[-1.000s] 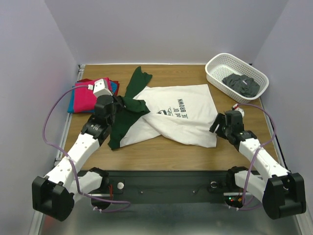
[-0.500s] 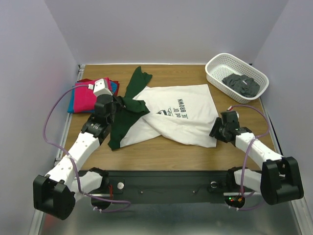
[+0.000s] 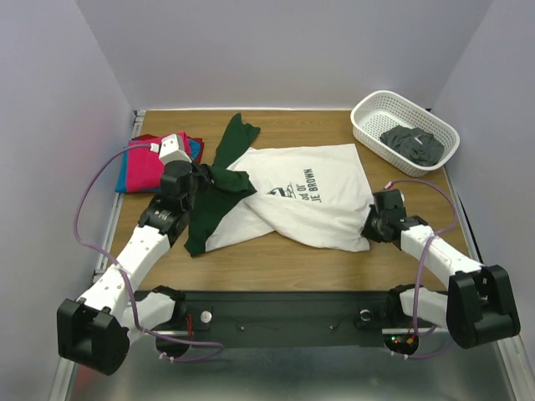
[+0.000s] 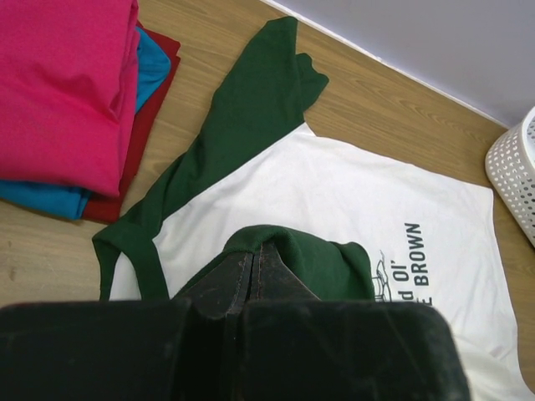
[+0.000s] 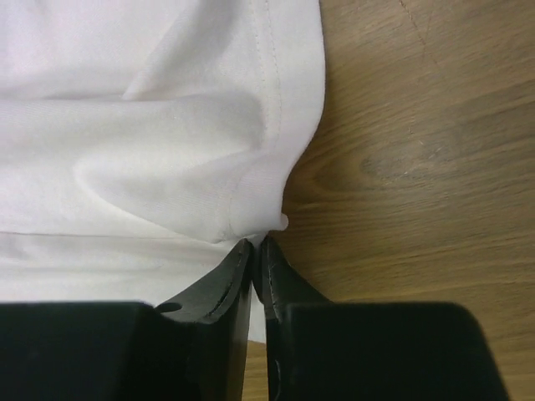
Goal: Fold and stack the t-shirts
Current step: Flatten the tshirt out
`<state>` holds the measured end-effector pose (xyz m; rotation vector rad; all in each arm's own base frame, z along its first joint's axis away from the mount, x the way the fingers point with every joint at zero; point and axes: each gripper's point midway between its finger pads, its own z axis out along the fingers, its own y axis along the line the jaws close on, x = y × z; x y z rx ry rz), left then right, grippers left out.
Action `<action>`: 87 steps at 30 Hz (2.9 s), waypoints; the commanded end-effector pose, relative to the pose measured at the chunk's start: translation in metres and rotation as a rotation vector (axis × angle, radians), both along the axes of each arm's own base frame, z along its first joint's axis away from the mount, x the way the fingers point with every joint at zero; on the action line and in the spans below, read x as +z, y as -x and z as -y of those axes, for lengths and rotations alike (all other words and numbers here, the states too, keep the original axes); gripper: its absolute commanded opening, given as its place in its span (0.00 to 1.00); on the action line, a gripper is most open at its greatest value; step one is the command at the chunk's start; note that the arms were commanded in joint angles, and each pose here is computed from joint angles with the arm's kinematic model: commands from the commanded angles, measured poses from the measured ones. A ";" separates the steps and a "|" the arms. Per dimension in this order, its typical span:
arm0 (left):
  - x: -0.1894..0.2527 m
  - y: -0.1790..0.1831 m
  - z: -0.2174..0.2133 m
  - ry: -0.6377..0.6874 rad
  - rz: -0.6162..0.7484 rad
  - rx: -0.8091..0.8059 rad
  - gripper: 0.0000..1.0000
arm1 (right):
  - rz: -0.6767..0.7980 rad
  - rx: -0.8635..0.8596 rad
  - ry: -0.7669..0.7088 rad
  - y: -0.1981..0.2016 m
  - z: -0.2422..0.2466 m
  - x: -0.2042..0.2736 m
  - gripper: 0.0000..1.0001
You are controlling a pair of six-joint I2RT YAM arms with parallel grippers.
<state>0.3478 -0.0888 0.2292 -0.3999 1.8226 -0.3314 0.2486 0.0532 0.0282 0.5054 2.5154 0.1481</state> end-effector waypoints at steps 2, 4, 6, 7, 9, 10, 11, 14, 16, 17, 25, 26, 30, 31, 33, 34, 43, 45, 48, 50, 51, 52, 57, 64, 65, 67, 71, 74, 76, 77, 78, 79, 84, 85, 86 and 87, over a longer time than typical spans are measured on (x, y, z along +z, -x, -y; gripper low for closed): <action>0.043 -0.006 0.001 0.018 0.107 -0.009 0.00 | 0.091 -0.013 0.000 -0.012 -0.002 0.029 0.05; 0.043 -0.005 0.003 0.022 0.102 -0.024 0.00 | 0.141 -0.022 -0.006 -0.016 -0.002 0.045 0.00; 0.046 -0.003 0.007 0.028 0.104 -0.044 0.00 | 0.178 -0.031 -0.007 -0.017 -0.001 0.062 0.00; 0.047 -0.001 0.008 0.030 0.105 -0.053 0.00 | 0.178 -0.032 -0.004 -0.015 0.000 0.066 0.00; 0.047 0.001 0.010 0.032 0.101 -0.067 0.00 | 0.198 -0.032 -0.005 -0.015 0.000 0.077 0.00; 0.046 0.003 0.010 0.030 0.097 -0.070 0.00 | 0.213 -0.034 -0.007 -0.017 0.000 0.086 0.00; 0.048 0.004 0.010 0.033 0.099 -0.076 0.00 | 0.204 -0.033 -0.003 -0.014 0.001 0.088 0.00; 0.047 0.010 0.013 0.038 0.090 -0.101 0.00 | 0.219 -0.031 0.007 -0.013 0.003 0.102 0.00; 0.045 0.013 0.012 0.038 0.083 -0.102 0.00 | 0.226 -0.041 0.025 -0.009 0.008 0.109 0.00; 0.048 0.017 0.010 0.040 0.090 -0.096 0.00 | 0.237 -0.043 0.030 -0.009 0.009 0.115 0.00; 0.066 0.044 -0.008 0.063 0.142 -0.046 0.00 | 0.299 -0.059 0.025 0.003 0.015 0.147 0.00; 0.070 0.049 -0.009 0.069 0.155 -0.047 0.00 | 0.299 -0.059 0.019 0.005 0.015 0.148 0.00; 0.072 0.060 -0.006 0.085 0.154 -0.080 0.00 | 0.322 -0.065 0.017 0.012 0.017 0.161 0.00; 0.070 0.062 -0.005 0.087 0.146 -0.085 0.00 | 0.333 -0.068 0.020 0.015 0.019 0.167 0.00; 0.075 0.068 -0.006 0.093 0.160 -0.094 0.00 | 0.346 -0.072 0.018 0.019 0.021 0.173 0.00; 0.074 0.071 -0.006 0.096 0.153 -0.096 0.00 | 0.349 -0.074 0.017 0.023 0.022 0.176 0.01; 0.102 0.099 -0.016 0.115 0.208 -0.094 0.00 | 0.383 -0.039 -0.028 0.039 0.017 0.197 0.00; 0.107 0.103 -0.017 0.116 0.218 -0.099 0.00 | 0.381 -0.018 -0.038 0.042 0.014 0.200 0.00; 0.111 0.107 -0.016 0.114 0.214 -0.112 0.00 | 0.361 0.020 -0.055 0.045 0.007 0.198 0.00; 0.111 0.108 -0.016 0.112 0.211 -0.114 0.00 | 0.346 0.039 -0.064 0.047 0.004 0.194 0.00; 0.112 0.109 -0.017 0.108 0.215 -0.111 0.00 | 0.342 0.040 -0.061 0.047 0.004 0.192 0.01; 0.109 0.107 -0.019 0.095 0.209 -0.102 0.00 | 0.333 0.040 -0.059 0.047 0.004 0.189 0.00; 0.090 0.078 -0.010 0.057 0.150 -0.101 0.00 | 0.323 0.039 -0.024 0.030 0.006 0.180 0.00; 0.079 0.031 0.001 0.024 0.142 -0.087 0.00 | 0.320 0.018 0.029 -0.013 0.006 0.155 0.00; 0.068 0.020 0.005 0.006 0.107 -0.094 0.00 | 0.319 0.007 0.042 -0.018 0.007 0.152 0.00; 0.068 0.007 0.008 -0.017 0.110 -0.091 0.00 | 0.297 -0.023 0.080 -0.033 0.012 0.142 0.00; 0.037 -0.025 0.014 -0.065 0.039 -0.080 0.00 | 0.261 -0.033 0.141 -0.059 0.015 0.124 0.00; 0.029 -0.040 0.021 -0.076 0.034 -0.094 0.00 | 0.233 -0.032 0.169 -0.080 0.014 0.107 0.00; 0.019 -0.052 0.024 -0.085 0.017 -0.096 0.00 | 0.196 -0.025 0.187 -0.091 0.012 0.091 0.00; 0.013 -0.057 0.026 -0.090 0.004 -0.093 0.00 | 0.195 -0.024 0.198 -0.097 0.012 0.090 0.00; 0.011 -0.060 0.024 -0.094 0.003 -0.085 0.00 | 0.191 -0.026 0.206 -0.100 0.013 0.087 0.00; 0.012 -0.063 0.024 -0.091 0.011 -0.081 0.00 | 0.192 -0.027 0.214 -0.104 0.013 0.085 0.00; 0.016 -0.079 0.022 -0.098 0.029 -0.059 0.00 | 0.157 -0.026 0.266 -0.120 0.017 0.071 0.00; 0.017 -0.083 0.021 -0.099 0.032 -0.051 0.00 | 0.166 -0.031 0.269 -0.126 0.017 0.074 0.00; 0.018 -0.088 0.021 -0.100 0.032 -0.047 0.00 | 0.166 -0.032 0.279 -0.128 0.018 0.074 0.01; 0.018 -0.091 0.021 -0.103 0.031 -0.048 0.00 | 0.159 -0.033 0.285 -0.132 0.018 0.072 0.00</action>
